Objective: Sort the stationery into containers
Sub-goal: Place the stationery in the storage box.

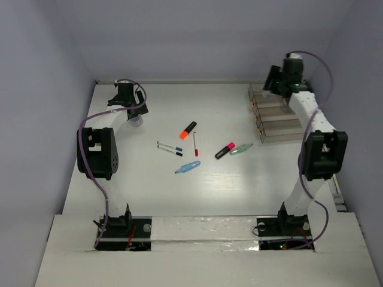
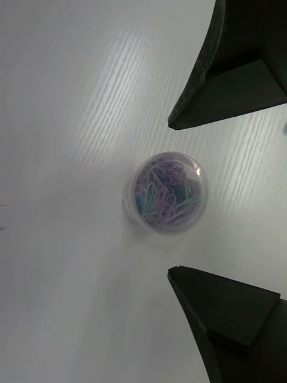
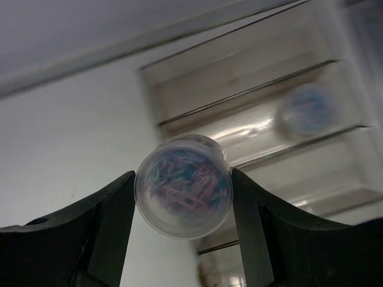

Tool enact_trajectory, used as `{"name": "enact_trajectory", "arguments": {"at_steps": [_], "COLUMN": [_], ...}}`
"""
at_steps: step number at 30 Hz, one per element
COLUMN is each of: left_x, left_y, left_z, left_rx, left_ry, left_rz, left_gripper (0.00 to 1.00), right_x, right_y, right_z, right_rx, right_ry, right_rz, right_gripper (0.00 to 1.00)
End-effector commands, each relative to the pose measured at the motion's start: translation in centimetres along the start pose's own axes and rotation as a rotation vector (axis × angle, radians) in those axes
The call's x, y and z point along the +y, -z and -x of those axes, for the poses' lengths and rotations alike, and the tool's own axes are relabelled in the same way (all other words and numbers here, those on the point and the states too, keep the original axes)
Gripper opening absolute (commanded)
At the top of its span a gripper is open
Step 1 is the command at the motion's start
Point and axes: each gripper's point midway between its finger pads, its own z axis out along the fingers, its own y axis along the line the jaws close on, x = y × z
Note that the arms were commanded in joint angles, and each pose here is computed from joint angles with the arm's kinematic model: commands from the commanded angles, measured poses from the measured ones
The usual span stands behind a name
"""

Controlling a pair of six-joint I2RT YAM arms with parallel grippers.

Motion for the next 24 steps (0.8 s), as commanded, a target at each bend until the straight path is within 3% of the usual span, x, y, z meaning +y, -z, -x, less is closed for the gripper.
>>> {"name": "enact_trajectory", "arguments": {"at_steps": [1,9,24], "left_x": [-0.2,-0.6,-1.0], "left_y": [-0.3,-0.6,-1.4], "left_z": [0.3,-0.1,-0.8], "left_rx": [-0.012,-0.009,0.013], "left_ry": [0.02,0.03,0.03], "left_rz": [-0.025,-0.053,-0.07], "left_gripper": [0.99,0.96,0.95], "right_x": [-5.7,-9.5,-9.2], "right_y": [1.0,-2.2,-5.0], "right_z": [3.4,2.6,2.8], "right_rx": [-0.104,-0.073,-0.075], "right_ry": [-0.161,-0.199,-0.196], "right_rz": [-0.054,-0.143,-0.095], "right_gripper": [0.42,0.42,0.42]}}
